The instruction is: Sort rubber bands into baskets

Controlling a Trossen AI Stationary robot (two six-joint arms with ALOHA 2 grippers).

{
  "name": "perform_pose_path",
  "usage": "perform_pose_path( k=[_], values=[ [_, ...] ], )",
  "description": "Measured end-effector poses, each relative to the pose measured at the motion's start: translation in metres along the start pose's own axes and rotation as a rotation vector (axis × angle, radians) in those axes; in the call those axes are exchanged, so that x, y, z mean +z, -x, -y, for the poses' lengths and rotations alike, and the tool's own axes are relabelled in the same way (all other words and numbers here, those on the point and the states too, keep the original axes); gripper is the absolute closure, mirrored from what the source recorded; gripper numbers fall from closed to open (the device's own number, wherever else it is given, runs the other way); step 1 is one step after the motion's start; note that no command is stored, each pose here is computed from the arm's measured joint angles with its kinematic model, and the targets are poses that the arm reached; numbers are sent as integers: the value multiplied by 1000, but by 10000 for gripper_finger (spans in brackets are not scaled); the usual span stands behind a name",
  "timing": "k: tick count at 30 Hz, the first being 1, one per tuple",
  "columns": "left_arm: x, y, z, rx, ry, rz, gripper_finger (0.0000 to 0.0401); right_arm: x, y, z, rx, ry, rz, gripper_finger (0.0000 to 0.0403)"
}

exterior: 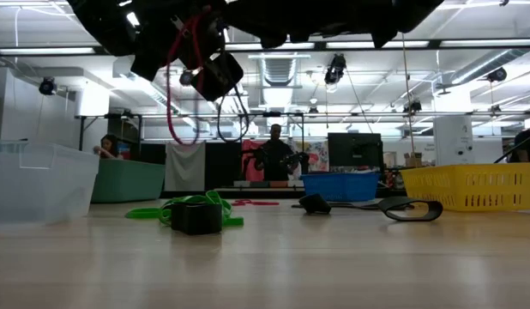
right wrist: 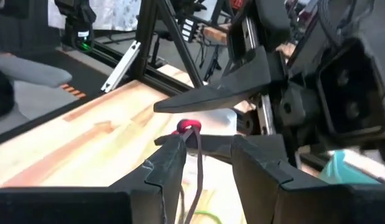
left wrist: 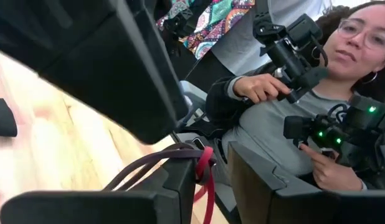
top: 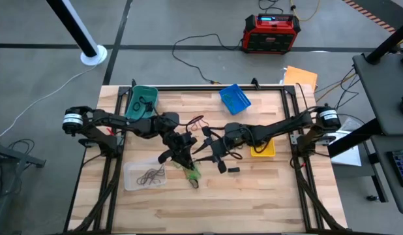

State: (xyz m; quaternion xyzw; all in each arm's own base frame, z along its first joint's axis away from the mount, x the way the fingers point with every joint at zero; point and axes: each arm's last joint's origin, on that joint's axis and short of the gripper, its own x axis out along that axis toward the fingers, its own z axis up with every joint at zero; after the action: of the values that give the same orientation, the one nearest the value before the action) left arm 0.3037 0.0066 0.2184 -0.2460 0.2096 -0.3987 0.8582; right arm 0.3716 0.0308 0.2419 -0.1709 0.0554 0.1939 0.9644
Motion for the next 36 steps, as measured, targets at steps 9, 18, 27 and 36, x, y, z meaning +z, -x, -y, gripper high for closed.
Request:
perform_pose_path(
  k=[9,18,27,36],
  values=[
    [1,2,-1,7,80,5,314,3,-3,1,-6,125,22,290],
    [2,3,-2,12,153,13,280,13,-7,7,48,225,-82,308],
    [4,3,0,-31,192,11,247,25,-9,13,106,325,-146,322],
    [7,4,0,-39,284,27,228,34,-12,16,137,330,-102,333]
  ],
)
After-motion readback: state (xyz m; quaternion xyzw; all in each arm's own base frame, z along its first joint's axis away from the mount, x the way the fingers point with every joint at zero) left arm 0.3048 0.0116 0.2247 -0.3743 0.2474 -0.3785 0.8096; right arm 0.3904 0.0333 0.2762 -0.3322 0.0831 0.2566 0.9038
